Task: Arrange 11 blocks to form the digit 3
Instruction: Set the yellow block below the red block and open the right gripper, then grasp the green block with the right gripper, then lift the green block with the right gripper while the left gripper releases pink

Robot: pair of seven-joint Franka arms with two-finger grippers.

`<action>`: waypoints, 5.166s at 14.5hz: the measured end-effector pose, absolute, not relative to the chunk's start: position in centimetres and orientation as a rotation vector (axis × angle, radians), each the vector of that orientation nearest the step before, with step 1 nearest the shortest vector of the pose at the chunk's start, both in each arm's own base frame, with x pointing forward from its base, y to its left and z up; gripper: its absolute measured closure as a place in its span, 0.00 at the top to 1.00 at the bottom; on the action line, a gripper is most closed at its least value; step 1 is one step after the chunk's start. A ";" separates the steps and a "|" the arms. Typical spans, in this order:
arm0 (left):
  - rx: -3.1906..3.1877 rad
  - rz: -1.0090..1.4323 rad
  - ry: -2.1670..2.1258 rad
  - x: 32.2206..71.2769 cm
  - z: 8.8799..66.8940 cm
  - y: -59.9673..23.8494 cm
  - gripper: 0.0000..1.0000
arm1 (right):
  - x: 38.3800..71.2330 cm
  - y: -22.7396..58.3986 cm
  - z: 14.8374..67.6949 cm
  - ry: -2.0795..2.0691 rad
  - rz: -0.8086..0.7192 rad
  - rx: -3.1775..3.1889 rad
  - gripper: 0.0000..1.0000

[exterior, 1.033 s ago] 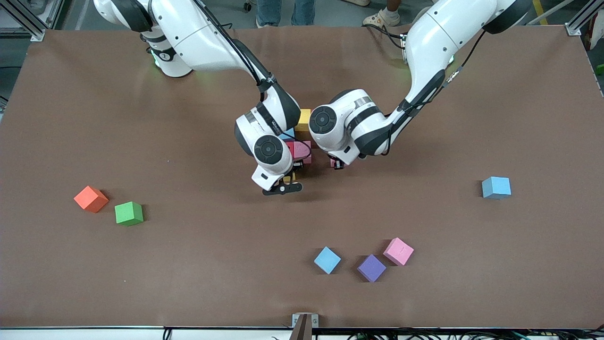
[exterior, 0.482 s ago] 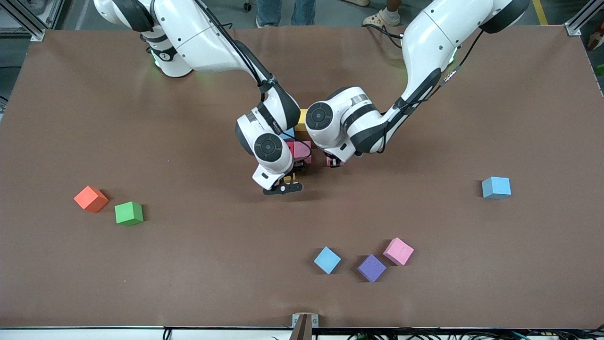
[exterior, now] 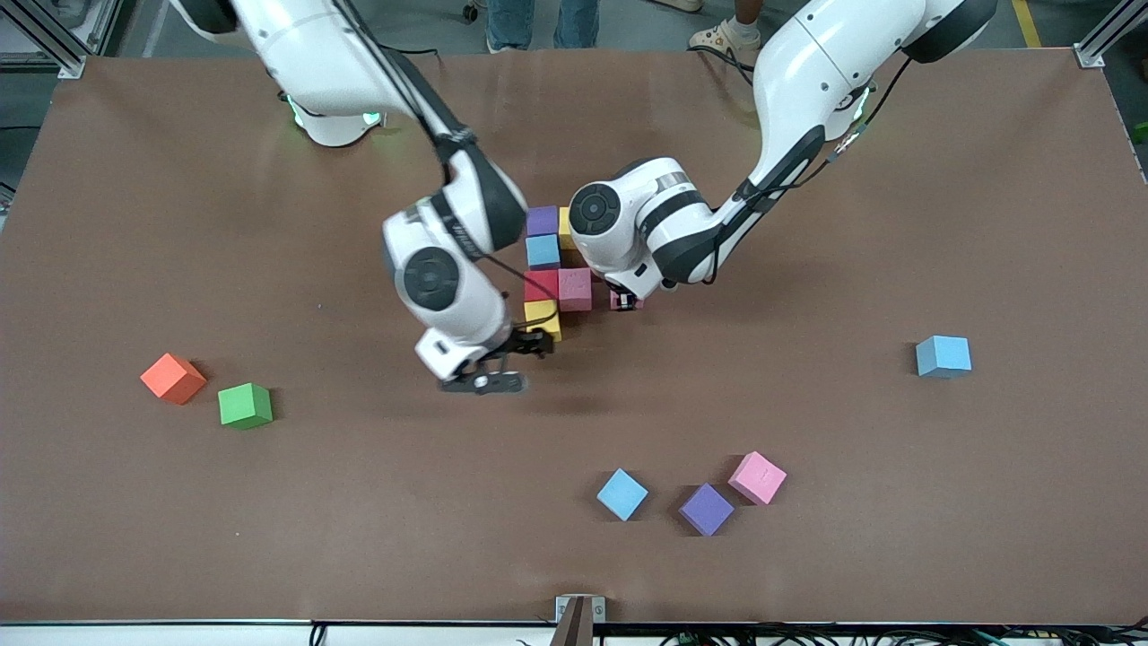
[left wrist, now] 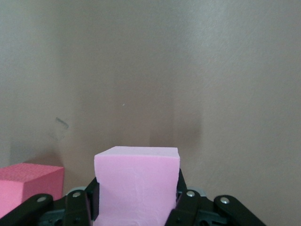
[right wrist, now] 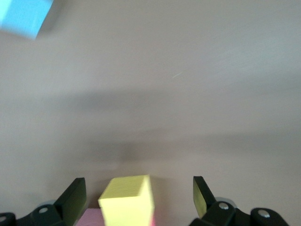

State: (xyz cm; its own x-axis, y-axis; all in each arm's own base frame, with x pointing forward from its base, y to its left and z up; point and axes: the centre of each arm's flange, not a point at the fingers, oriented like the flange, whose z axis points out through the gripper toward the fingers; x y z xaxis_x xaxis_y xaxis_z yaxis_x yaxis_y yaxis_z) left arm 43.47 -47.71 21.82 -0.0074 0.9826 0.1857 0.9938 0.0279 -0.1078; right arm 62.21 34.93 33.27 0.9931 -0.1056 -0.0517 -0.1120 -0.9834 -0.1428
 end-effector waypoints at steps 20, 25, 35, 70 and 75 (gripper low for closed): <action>-2.106 -0.121 -2.056 42.7 19.5 -49.6 0.12 | 67.9 -4.6 29.4 -0.268 0.116 -3.124 1.00; -2.121 -0.121 -2.050 42.4 19.5 -50.4 0.12 | 66.9 -5.6 25.4 -0.426 0.078 -3.118 1.00; -2.113 -0.122 -2.059 42.3 19.5 -50.4 0.12 | 66.6 -6.9 23.6 -0.456 0.102 -3.115 1.00; -2.198 -0.214 -2.039 43.4 27.8 -51.9 1.00 | 66.8 22.6 26.6 -0.293 0.064 -3.069 0.56; -2.360 -0.159 -1.748 47.6 29.4 -47.3 1.00 | 64.5 30.5 27.0 -0.031 0.165 -3.055 0.56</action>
State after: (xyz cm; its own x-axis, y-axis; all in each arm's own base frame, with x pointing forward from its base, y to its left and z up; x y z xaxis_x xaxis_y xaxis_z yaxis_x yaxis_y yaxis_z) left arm 47.57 -47.28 29.37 0.2951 0.9335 0.2039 0.9549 -0.2809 -0.0960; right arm 64.46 30.52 26.97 0.9940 0.0249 -0.1070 0.0160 -0.9964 -0.0830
